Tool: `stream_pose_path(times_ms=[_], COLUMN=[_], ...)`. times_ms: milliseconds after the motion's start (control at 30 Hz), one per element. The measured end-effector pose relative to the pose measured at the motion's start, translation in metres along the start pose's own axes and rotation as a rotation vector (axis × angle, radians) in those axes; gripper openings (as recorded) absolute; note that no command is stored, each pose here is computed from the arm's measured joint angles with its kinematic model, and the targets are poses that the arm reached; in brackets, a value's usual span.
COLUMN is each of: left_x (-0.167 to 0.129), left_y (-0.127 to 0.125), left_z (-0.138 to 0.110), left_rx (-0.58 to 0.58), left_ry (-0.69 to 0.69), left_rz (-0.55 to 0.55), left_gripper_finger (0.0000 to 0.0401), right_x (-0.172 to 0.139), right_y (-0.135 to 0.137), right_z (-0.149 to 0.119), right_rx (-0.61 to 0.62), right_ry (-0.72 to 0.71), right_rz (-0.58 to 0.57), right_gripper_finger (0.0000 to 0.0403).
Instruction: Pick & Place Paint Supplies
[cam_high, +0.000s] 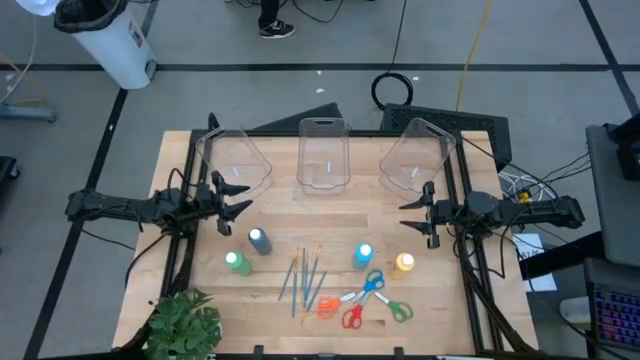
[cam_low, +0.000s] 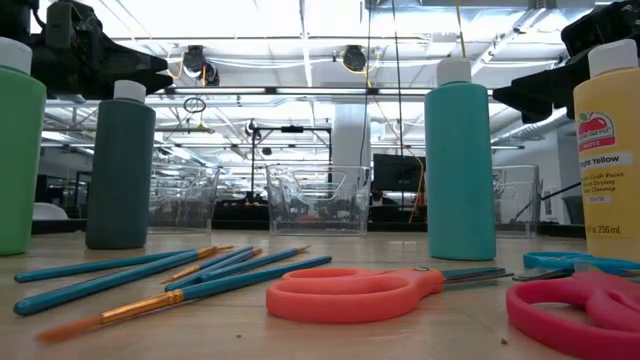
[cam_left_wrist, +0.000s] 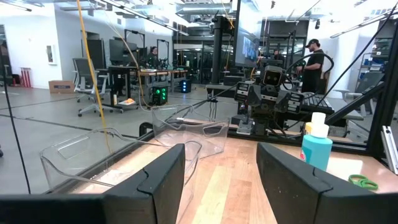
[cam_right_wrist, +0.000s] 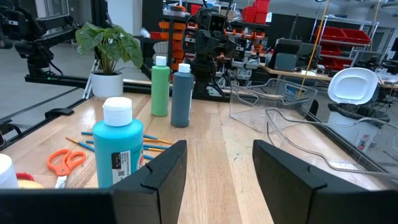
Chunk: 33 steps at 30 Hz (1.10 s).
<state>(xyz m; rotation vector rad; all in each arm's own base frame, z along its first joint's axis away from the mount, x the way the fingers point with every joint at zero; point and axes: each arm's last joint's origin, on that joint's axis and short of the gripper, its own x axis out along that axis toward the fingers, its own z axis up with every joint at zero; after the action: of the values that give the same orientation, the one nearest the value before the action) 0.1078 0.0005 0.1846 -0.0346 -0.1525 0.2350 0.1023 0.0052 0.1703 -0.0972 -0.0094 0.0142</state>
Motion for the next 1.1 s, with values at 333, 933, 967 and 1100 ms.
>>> stream_pose_path(times_ms=[333, 933, 967, 1100], left_x=[0.0, 0.0, 0.0, 0.0], left_y=[0.0, 0.0, 0.0, 0.0], left_z=[0.0, 0.0, 0.0, 0.0], left_rx=[0.0, 0.0, 0.0, 0.0], left_ry=[0.0, 0.0, 0.0, 0.0], left_rz=[0.0, 0.0, 0.0, 0.0], left_gripper_finger=[0.0207, 0.0207, 0.0207, 0.0207], right_x=[-0.001, -0.012, -0.012, -0.011], right_y=[-0.001, -0.005, -0.005, -0.005], right_z=[0.011, 0.046, 0.046, 0.045], right_rx=[-0.008, 0.318, 0.302, 0.32], right_ry=[-0.113, -0.502, -0.502, -0.493], right_rz=[-0.011, 0.022, 0.018, 0.022], right_gripper_finger=[0.0178, 0.0176, 0.0176, 0.0186])
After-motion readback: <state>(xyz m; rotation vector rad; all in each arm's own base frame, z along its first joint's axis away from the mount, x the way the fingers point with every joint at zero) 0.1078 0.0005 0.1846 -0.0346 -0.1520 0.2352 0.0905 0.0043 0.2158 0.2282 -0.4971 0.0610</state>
